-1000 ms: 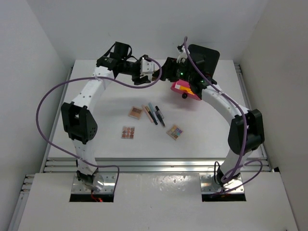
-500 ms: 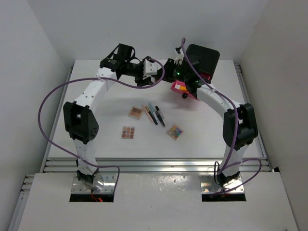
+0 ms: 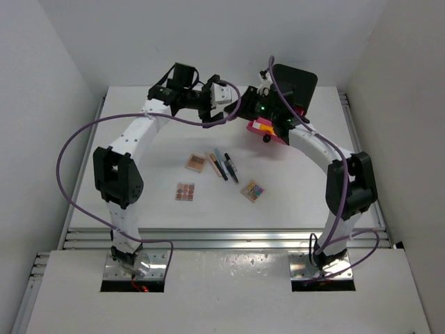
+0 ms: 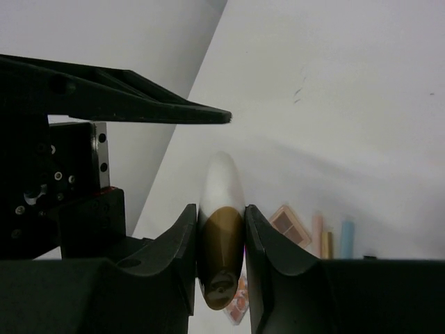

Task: Organize the makeup

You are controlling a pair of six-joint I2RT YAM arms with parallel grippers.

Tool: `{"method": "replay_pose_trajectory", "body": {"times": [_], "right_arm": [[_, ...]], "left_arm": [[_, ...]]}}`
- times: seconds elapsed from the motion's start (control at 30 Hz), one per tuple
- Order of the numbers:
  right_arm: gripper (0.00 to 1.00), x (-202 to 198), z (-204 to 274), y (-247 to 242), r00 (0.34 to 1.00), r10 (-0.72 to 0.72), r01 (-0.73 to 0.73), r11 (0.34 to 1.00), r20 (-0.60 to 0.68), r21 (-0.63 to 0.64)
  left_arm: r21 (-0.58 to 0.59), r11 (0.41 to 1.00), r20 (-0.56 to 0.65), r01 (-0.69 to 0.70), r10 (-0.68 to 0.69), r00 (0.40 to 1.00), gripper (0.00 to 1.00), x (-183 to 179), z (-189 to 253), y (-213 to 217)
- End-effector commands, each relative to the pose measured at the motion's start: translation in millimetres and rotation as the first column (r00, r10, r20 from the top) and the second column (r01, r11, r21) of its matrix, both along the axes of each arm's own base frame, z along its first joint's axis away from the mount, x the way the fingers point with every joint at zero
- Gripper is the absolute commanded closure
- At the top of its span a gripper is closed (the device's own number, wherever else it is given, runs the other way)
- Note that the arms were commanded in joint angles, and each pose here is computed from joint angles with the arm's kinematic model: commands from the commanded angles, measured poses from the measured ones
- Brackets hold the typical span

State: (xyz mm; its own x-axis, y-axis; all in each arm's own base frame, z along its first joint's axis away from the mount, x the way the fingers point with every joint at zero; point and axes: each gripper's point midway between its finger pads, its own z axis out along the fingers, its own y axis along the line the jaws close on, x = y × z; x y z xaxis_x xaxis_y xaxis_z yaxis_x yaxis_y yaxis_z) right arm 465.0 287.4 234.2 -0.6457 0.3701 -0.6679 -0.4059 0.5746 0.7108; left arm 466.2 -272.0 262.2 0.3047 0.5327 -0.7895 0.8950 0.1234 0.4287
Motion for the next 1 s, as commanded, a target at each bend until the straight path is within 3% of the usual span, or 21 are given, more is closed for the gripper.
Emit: {"method": "replay_pose_trajectory", "body": {"times": [0.0,0.27,0.6,0.63,0.67,0.87,0.97], "right_arm": [[1.0,3,36,-40,0.992,-0.072,0.072,0.997,0.107,0.003],[1.0,22,0,-149,0.957,-0.272,0.285,0.944,0.097,-0.166],[0.99,50,-46,-169,0.955,-0.295,0.291,0.931,0.013,-0.221],[0.95,51,-48,-171,0.952,-0.305,0.3,0.925,0.019,-0.231],[0.82,53,-51,-173,0.951,-0.306,0.304,0.92,0.029,-0.249],[0.6,59,-56,-184,0.956,-0.283,0.291,0.888,0.076,-0.355],[0.44,54,-64,-192,0.957,-0.285,0.283,0.862,0.061,-0.42]], "left_arm": [[-0.039,0.996,0.054,-0.085,0.088,0.995,0.01,11,29,8],[0.027,0.921,0.007,-0.388,0.388,0.922,0.01,29,18,84],[0.065,0.897,-0.055,-0.437,0.44,0.896,0.01,8,-4,104],[0.065,0.897,-0.055,-0.437,0.44,0.896,0.01,8,-4,104],[0.07,0.897,-0.062,-0.436,0.44,0.896,0.01,7,-8,104],[0.087,0.899,-0.068,-0.429,0.435,0.898,0.01,5,-12,105],[0.093,0.899,-0.075,-0.428,0.435,0.897,0.01,3,-16,106]]}}
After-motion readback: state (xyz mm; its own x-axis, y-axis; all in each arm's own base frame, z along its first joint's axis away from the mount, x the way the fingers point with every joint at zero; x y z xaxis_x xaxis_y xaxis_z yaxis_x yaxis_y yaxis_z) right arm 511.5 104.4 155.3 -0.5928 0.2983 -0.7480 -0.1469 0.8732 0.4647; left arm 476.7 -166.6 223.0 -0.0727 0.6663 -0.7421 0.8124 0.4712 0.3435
